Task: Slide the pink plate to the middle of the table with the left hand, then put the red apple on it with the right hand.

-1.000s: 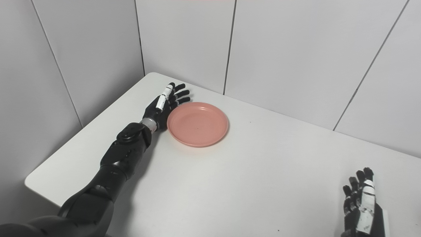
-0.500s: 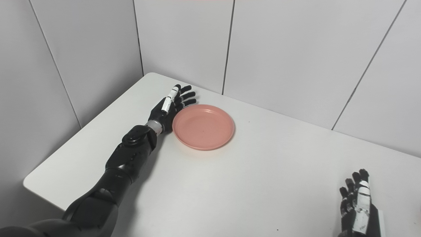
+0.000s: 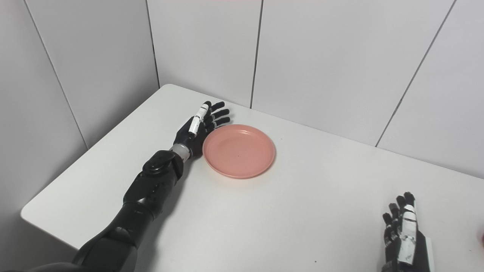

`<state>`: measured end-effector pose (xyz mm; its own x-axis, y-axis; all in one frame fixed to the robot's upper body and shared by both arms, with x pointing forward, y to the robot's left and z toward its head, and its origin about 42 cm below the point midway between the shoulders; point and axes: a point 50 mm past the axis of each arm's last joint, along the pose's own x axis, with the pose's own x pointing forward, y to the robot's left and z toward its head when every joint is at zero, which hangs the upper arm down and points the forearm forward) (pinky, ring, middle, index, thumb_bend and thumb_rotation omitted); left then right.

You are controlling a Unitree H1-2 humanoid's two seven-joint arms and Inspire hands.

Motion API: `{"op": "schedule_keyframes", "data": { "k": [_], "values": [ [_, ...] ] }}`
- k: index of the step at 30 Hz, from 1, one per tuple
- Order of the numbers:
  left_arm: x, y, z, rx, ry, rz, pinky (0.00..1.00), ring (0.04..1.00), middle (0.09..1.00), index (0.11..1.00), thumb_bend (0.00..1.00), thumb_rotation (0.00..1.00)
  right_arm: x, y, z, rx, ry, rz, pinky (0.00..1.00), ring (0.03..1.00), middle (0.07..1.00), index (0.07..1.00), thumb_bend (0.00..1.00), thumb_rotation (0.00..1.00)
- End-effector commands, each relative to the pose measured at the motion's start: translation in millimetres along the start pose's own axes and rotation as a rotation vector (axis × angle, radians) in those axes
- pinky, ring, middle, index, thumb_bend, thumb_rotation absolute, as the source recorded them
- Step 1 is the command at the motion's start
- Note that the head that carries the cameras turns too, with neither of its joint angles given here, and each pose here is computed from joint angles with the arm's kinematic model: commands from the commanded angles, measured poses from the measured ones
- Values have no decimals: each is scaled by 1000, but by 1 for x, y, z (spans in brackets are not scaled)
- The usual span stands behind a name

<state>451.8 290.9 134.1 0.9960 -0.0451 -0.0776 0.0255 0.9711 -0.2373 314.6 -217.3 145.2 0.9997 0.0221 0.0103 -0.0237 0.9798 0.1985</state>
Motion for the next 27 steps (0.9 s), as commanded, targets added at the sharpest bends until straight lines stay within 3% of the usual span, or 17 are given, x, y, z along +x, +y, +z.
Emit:
{"op": "schedule_keyframes", "data": {
  "k": [1, 14, 27],
  "values": [
    [-7, -6, -21, -14, 91, 0, 836, 840, 852, 841, 357, 1000, 5, 6, 16, -13, -99, 26, 1000, 1000, 1000, 1000, 145, 1000],
    [-20, -36, -25, -31, 107, -61, 841, 847, 856, 846, 351, 1000, 5, 9, 17, -22, -95, 15, 1000, 1000, 1000, 1000, 179, 1000],
    [-25, -38, -28, -17, 119, -73, 838, 843, 849, 839, 358, 1000, 7, 18, 18, -37, -96, 6, 1000, 1000, 1000, 1000, 192, 1000]
  ]
}}
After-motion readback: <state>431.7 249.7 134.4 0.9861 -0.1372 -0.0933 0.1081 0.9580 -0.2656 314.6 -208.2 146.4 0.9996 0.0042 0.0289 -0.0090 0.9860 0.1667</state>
